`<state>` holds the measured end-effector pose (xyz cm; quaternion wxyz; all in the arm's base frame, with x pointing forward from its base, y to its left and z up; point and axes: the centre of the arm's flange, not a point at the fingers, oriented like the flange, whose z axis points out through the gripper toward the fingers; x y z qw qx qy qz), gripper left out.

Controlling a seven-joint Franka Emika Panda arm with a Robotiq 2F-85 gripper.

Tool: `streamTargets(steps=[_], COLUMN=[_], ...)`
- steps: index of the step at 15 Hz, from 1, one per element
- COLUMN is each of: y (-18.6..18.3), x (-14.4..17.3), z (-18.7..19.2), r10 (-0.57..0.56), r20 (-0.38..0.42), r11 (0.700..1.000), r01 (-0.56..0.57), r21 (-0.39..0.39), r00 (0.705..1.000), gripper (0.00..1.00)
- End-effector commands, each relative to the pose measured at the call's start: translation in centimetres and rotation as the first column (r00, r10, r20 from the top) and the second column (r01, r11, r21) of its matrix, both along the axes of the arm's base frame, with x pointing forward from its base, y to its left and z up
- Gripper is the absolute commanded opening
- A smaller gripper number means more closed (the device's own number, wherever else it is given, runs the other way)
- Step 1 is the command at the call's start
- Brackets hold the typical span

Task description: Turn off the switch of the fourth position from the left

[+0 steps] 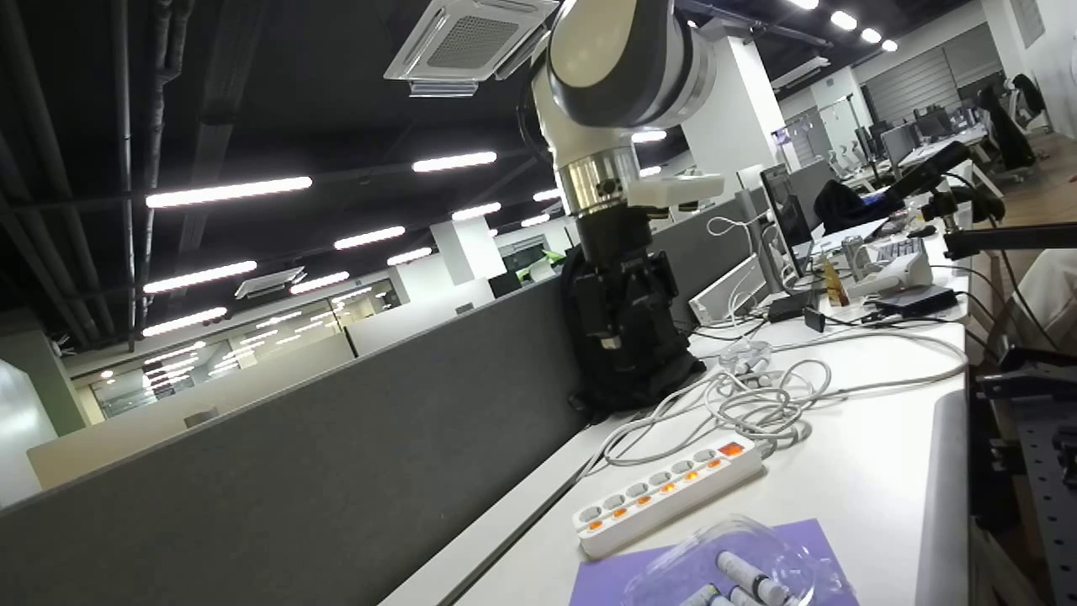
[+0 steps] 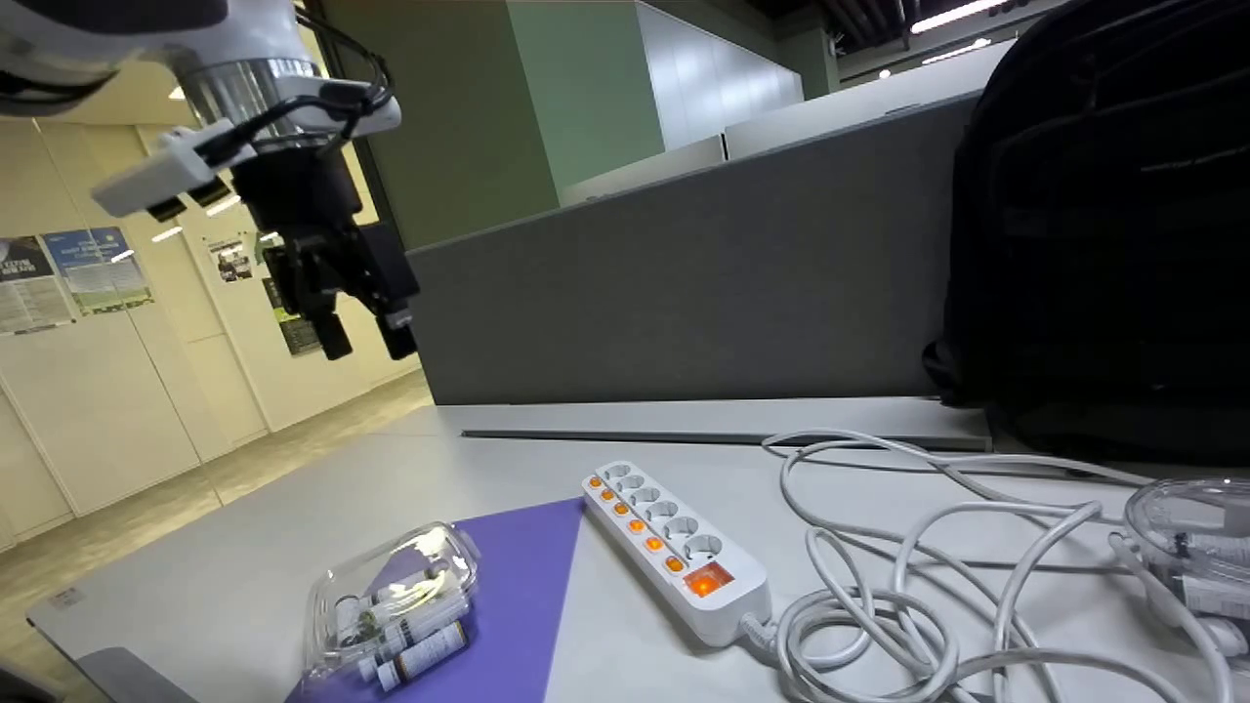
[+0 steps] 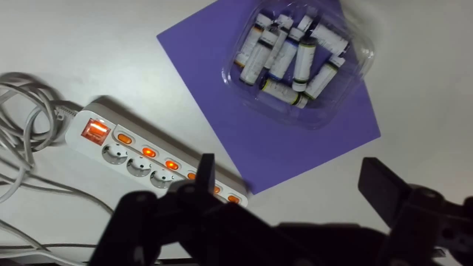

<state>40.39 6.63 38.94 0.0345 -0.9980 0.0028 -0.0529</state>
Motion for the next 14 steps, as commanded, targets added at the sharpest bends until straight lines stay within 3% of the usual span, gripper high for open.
streamTargets(steps=[1,3,4,6,14], y=[0.0,-0.5,-0.9,-1.5,-3.3], x=[4.2,5.9,6.8,8.6,15.1], z=[-2.2,-3.6,-4.3,-5.4,-8.2], r10=[-0.057,-0.093,-0.109,-0.134,-0.169], r20=[-0.044,-0.071,-0.085,-0.101,-0.036], r11=[0.996,0.990,0.988,0.986,0.984], r01=[0.053,0.084,0.099,0.122,0.166], r21=[-0.078,-0.113,-0.118,-0.113,-0.065], r00=[0.997,0.993,0.990,0.986,0.985], gripper=[1.00,1.00,0.75,0.67,0.11])
